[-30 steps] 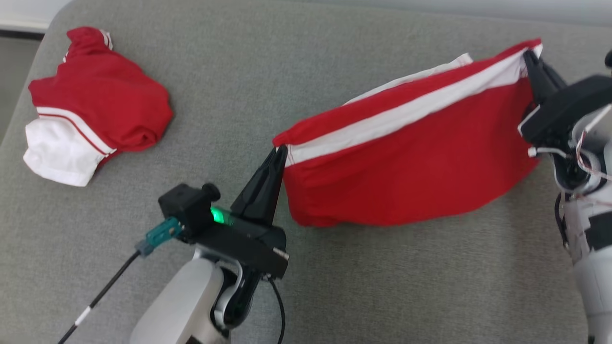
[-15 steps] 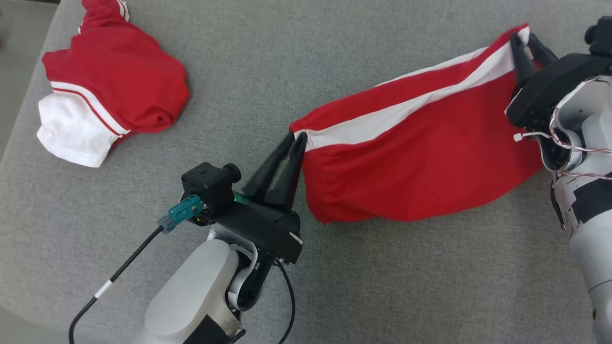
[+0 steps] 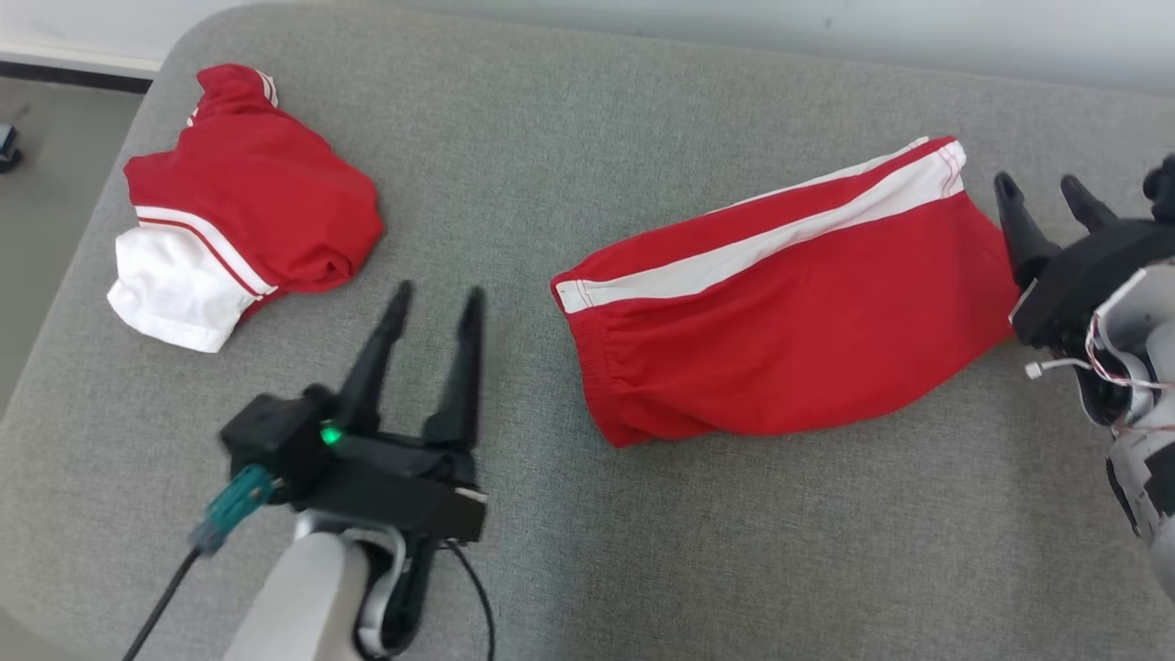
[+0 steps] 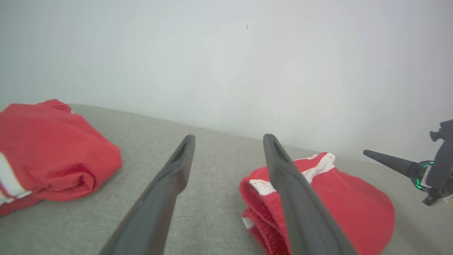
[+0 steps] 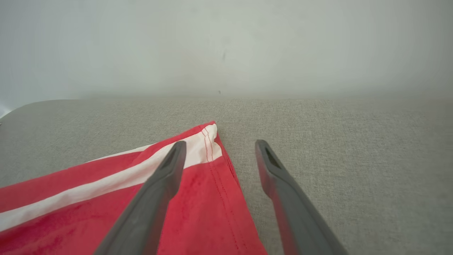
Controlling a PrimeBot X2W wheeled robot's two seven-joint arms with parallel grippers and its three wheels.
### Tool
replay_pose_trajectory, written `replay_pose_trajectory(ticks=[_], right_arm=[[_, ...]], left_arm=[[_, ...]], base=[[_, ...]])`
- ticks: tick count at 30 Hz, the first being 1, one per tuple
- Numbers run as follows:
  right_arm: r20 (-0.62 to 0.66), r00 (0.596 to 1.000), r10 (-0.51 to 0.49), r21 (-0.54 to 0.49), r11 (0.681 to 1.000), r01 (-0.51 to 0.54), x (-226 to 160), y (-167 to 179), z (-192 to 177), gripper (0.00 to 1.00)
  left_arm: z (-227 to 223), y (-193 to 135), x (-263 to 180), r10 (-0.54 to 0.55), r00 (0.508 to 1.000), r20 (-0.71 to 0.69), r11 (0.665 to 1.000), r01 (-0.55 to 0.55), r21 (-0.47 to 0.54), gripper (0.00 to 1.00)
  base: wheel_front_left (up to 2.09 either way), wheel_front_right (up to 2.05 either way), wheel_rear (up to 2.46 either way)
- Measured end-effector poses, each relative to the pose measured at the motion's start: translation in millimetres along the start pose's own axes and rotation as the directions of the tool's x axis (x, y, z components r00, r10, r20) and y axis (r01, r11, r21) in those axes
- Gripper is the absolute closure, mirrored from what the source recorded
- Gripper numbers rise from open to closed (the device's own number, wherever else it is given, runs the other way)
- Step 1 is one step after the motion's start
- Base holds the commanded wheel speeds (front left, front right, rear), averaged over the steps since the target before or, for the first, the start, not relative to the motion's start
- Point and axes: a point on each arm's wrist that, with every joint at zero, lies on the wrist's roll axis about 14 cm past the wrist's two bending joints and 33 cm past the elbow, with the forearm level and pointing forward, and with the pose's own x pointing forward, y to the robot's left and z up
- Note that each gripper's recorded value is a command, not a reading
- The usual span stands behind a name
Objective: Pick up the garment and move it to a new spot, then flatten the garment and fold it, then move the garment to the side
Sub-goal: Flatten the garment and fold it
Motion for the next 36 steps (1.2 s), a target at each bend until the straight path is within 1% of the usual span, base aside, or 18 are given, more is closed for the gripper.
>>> replay_pose_trajectory(ticks=[3, 5, 9, 14, 20, 21, 22, 23, 26, 30, 36], right_arm=[[-0.012, 1.0, -0.019, 0.006, 1.0, 0.019, -8, -9, -6, 0.0], [-0.028, 0.999, -0.028, 0.014, 1.0, 0.028, -11, -13, -13, 0.0], [-0.069, 0.997, -0.043, 0.021, 0.999, 0.045, -12, -19, -30, 0.0], [-0.119, 0.991, -0.056, 0.022, 0.998, 0.059, -11, -24, -49, 0.0], [-0.212, 0.976, -0.053, 0.025, 0.998, 0.06, -9, -20, -74, 0.0], [-0.226, 0.973, -0.048, 0.029, 0.998, 0.055, -9, -17, -77, 0.04], [-0.235, 0.971, -0.044, 0.032, 0.998, 0.053, -8, -15, -78, 0.65], [-0.245, 0.969, -0.04, 0.032, 0.998, 0.049, -7, -14, -79, 1.0], [-0.255, 0.966, -0.033, 0.039, 0.998, 0.044, -9, -10, -80, 1.0], [-0.233, 0.972, -0.033, 0.082, 0.995, 0.053, -16, -8, -76, 1.0], [-0.197, 0.978, -0.066, 0.136, 0.986, 0.094, -47, -20, -79, 1.0]], left_arm=[[17, 15, -10, 0.052, 0.997, 0.053, 0.998, -0.054, 0.039, 0.0], [21, 24, -18, 0.074, 0.995, 0.062, 0.991, -0.08, 0.104, 0.0], [23, 39, -30, 0.118, 0.991, 0.066, 0.971, -0.129, 0.202, 0.0], [14, 56, -46, 0.181, 0.983, 0.041, 0.952, -0.185, 0.244, 0.0], [8, 67, -58, 0.224, 0.974, 0.021, 0.944, -0.223, 0.244, 0.0], [7, 69, -59, 0.229, 0.973, 0.021, 0.942, -0.227, 0.245, 0.0], [7, 69, -60, 0.233, 0.972, 0.02, 0.942, -0.231, 0.245, 0.0], [6, 70, -61, 0.237, 0.971, 0.018, 0.941, -0.234, 0.244, 0.0], [2, 70, -64, 0.24, 0.971, 0.002, 0.943, -0.233, 0.237, 0.0], [2, 68, -68, 0.239, 0.971, 0.0, 0.944, -0.232, 0.236, 0.0], [-3, 62, -82, 0.236, 0.971, -0.018, 0.946, -0.226, 0.234, 0.0]], base=[[0.0, 0.0, 0.0], [0.0, 0.0, 0.0], [0.0, 0.0, 0.0], [0.0, 0.0, 0.0], [0.0, 0.0, 0.0], [0.0, 0.0, 0.0], [0.0, 0.0, 0.0], [0.0, 0.0, 0.0], [0.0, 0.0, 0.0], [0.0, 0.0, 0.0], [0.0, 0.0, 0.0]])
